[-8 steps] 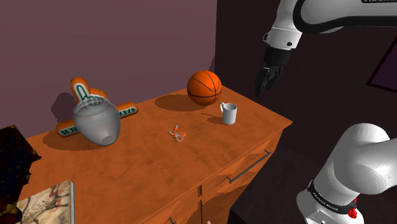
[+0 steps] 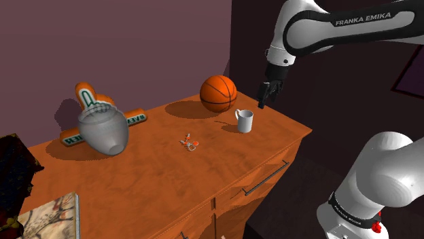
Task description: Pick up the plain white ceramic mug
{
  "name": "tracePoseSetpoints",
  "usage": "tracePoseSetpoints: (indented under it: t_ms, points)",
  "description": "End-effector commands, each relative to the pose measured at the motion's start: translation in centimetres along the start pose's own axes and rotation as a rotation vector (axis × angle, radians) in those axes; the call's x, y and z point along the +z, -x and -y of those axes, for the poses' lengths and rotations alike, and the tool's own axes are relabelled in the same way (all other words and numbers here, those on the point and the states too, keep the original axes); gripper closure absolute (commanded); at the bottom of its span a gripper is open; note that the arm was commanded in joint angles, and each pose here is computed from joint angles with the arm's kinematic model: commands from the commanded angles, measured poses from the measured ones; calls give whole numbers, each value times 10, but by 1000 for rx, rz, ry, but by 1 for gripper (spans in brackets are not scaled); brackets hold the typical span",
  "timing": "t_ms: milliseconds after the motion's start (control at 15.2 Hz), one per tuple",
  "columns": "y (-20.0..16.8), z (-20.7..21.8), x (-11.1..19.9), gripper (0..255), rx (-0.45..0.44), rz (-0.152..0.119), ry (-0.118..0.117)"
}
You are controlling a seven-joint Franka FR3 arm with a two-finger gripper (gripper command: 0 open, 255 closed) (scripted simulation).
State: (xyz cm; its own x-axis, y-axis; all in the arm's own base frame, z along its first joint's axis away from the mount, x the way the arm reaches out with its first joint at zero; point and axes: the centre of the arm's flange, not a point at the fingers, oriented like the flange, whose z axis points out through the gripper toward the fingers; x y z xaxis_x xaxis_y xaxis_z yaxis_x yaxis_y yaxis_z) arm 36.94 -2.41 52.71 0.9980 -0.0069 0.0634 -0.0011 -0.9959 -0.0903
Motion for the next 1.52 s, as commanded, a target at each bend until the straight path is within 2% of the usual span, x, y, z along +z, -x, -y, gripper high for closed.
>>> tracePoseSetpoints:
  t_ms: [0,990,1452]
  points:
    - [-17,-7,18,0,2,2,11]
    - [-150,-62,153,0,16,23,90]
    - [-150,-66,188,0,16,23,91]
